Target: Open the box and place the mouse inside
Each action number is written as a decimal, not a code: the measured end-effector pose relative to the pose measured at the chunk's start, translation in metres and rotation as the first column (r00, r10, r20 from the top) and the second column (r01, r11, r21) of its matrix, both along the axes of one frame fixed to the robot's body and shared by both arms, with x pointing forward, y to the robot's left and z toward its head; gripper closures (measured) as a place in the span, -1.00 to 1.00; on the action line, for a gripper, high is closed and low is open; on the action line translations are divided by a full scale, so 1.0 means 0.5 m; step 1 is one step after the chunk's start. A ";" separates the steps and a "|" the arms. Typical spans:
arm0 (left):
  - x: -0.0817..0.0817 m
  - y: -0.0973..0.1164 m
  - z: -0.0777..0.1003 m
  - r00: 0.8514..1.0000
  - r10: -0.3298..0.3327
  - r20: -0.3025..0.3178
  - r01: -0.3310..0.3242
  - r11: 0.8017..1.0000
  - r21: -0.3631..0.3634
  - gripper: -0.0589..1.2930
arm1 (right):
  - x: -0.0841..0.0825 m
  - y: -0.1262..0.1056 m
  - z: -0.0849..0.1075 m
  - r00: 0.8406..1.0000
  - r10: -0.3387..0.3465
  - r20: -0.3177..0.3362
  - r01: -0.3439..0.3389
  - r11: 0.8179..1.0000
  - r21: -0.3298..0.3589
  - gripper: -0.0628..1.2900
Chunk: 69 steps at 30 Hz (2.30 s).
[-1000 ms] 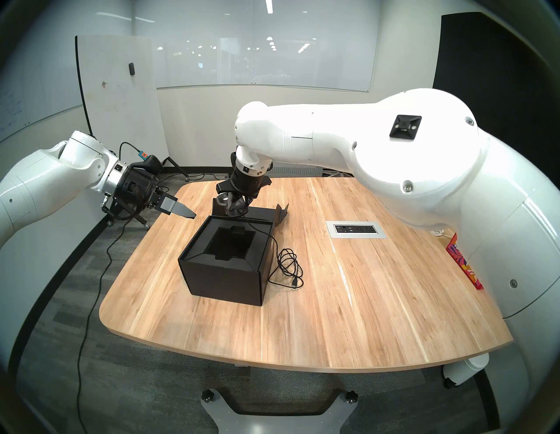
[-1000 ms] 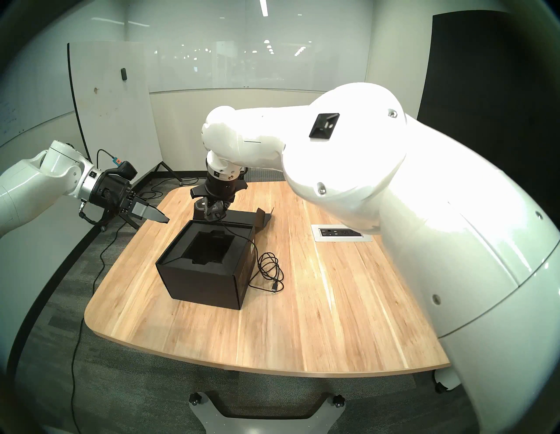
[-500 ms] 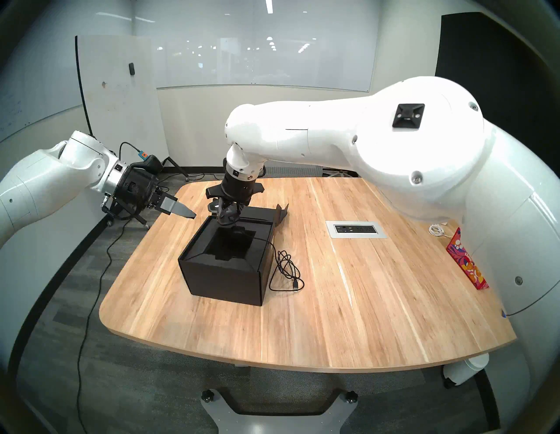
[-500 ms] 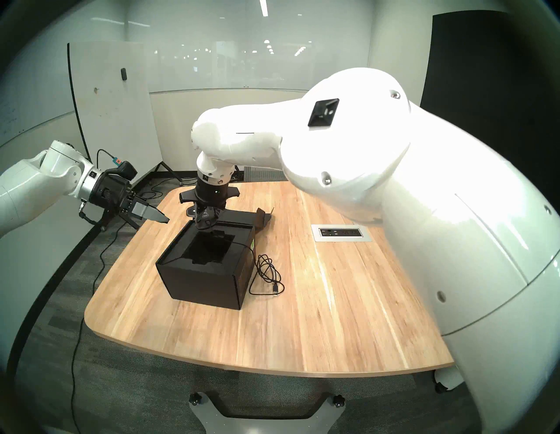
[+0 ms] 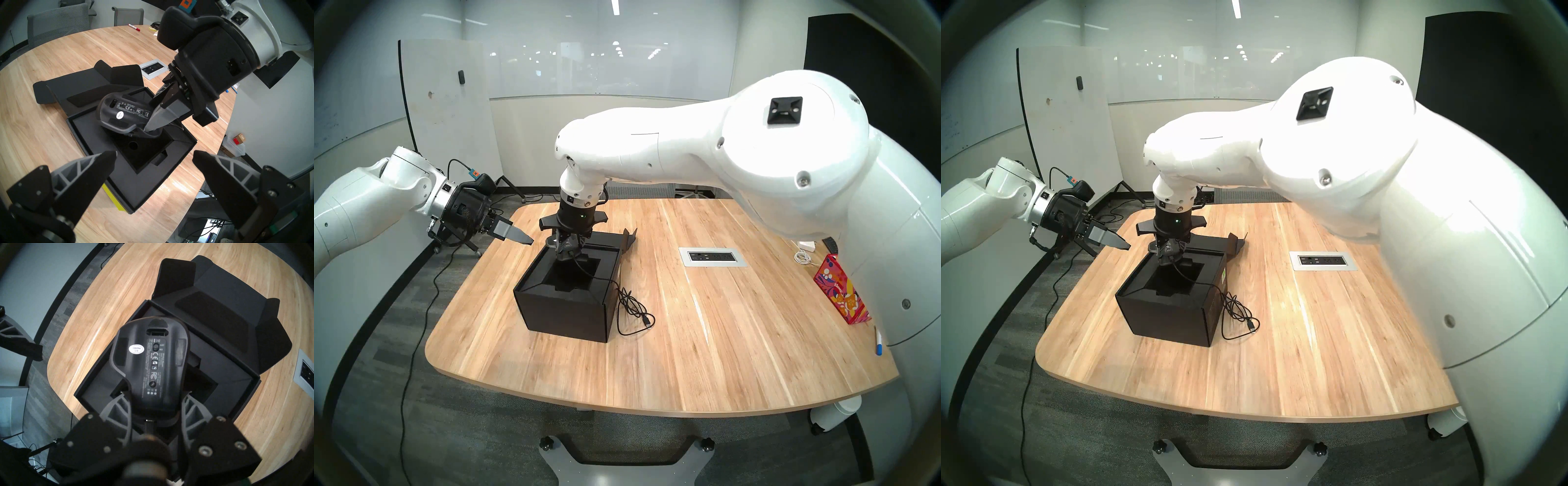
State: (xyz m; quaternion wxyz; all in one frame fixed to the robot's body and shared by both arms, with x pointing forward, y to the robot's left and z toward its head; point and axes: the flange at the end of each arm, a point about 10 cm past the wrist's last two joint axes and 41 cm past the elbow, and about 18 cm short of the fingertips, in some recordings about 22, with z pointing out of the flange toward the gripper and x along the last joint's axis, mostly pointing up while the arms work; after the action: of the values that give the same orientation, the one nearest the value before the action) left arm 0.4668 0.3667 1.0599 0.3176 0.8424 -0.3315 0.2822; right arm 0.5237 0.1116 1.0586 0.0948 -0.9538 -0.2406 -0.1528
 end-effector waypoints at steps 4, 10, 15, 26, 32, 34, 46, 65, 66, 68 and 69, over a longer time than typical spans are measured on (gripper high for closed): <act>0.000 0.000 0.000 1.000 0.000 0.000 0.000 1.000 0.000 -0.91 | -0.002 -0.002 0.003 1.000 -0.007 -0.001 0.007 1.000 -0.007 0.35; 0.000 0.000 0.000 1.000 0.000 0.000 0.000 1.000 0.000 -0.91 | -0.002 -0.004 0.015 1.000 -0.023 0.004 0.023 1.000 -0.007 0.35; 0.000 0.000 0.000 1.000 0.000 0.000 0.000 1.000 0.000 -0.91 | -0.007 -0.003 0.024 0.999 -0.037 0.000 0.037 0.999 -0.006 0.35; 0.000 0.000 0.000 1.000 -0.001 0.000 0.001 1.000 0.000 -0.91 | -0.022 -0.001 0.011 0.998 -0.054 -0.040 0.054 0.999 -0.009 0.35; 0.000 0.001 0.000 1.000 -0.001 0.000 0.001 1.000 0.000 -0.91 | -0.032 -0.005 -0.003 0.995 -0.064 -0.071 0.064 0.998 -0.014 0.35; 0.000 0.001 0.000 1.000 -0.001 0.000 0.001 1.000 0.000 -0.91 | -0.035 -0.006 -0.007 0.995 -0.067 -0.079 0.066 0.998 -0.017 0.35; 0.000 0.001 0.000 1.000 -0.001 0.000 0.001 1.000 0.001 -0.91 | -0.045 -0.007 -0.018 0.987 -0.097 -0.125 0.101 0.995 0.025 0.35; 0.000 0.001 0.000 1.000 -0.001 -0.001 0.001 1.000 0.001 -0.91 | -0.046 -0.010 -0.031 0.975 -0.136 -0.175 0.152 0.985 0.083 0.35; 0.000 0.001 0.000 1.000 -0.001 -0.001 0.001 1.000 0.001 -0.91 | -0.046 -0.010 -0.031 0.975 -0.137 -0.176 0.153 0.985 0.085 0.35; 0.000 0.001 0.000 1.000 -0.001 -0.001 0.001 1.000 0.001 -0.91 | -0.046 -0.011 -0.031 0.974 -0.140 -0.177 0.157 0.984 0.086 0.35; 0.000 0.001 0.000 1.000 -0.001 -0.001 0.001 1.000 0.001 -0.91 | -0.045 -0.012 -0.032 0.974 -0.141 -0.177 0.158 0.984 0.086 0.35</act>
State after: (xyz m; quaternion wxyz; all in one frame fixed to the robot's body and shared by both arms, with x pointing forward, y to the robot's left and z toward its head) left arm 0.4669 0.3674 1.0597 0.3173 0.8425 -0.3321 0.2816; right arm 0.5010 0.1059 1.0428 0.1510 -0.9728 -0.1513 -0.0892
